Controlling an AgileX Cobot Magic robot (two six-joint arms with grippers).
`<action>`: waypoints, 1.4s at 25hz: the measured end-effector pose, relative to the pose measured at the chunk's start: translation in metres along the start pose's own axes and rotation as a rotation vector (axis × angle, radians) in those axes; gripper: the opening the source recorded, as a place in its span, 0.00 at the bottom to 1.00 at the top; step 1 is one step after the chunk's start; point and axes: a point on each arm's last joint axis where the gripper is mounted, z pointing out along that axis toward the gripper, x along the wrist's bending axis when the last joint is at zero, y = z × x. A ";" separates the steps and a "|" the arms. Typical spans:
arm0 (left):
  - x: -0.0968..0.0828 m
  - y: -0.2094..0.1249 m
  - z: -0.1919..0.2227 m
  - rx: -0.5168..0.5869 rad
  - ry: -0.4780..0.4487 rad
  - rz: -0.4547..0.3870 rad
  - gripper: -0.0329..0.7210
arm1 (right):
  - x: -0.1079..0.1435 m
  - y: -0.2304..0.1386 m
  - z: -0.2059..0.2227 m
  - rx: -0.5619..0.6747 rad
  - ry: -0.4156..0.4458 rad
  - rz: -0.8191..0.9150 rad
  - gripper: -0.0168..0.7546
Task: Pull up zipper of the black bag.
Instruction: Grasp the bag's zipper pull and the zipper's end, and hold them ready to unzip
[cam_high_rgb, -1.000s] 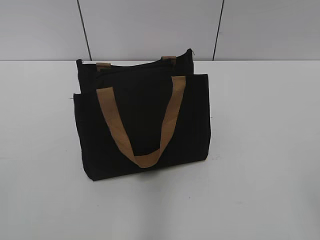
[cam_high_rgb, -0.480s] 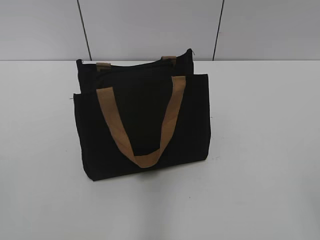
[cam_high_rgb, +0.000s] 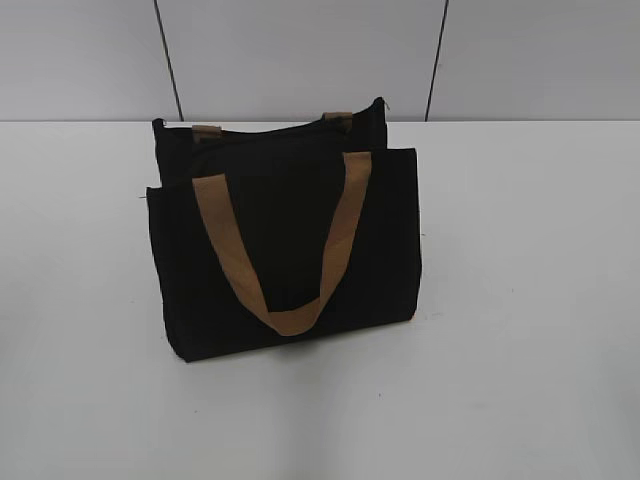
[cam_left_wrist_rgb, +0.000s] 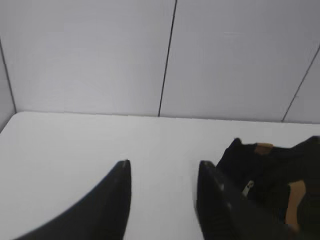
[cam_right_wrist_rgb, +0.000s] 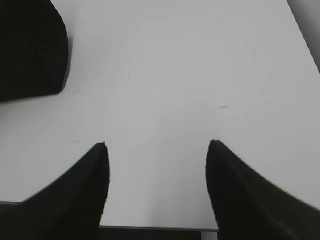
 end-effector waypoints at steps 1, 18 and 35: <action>-0.001 0.003 0.007 -0.009 -0.013 0.006 0.48 | 0.000 0.000 0.000 0.000 0.000 0.000 0.64; -0.018 -0.074 0.087 -0.180 -0.154 0.030 0.51 | 0.000 0.000 0.000 0.000 0.000 0.000 0.64; -0.026 -0.107 0.148 0.021 -0.153 0.042 0.51 | 0.000 0.000 0.000 0.000 0.000 0.000 0.64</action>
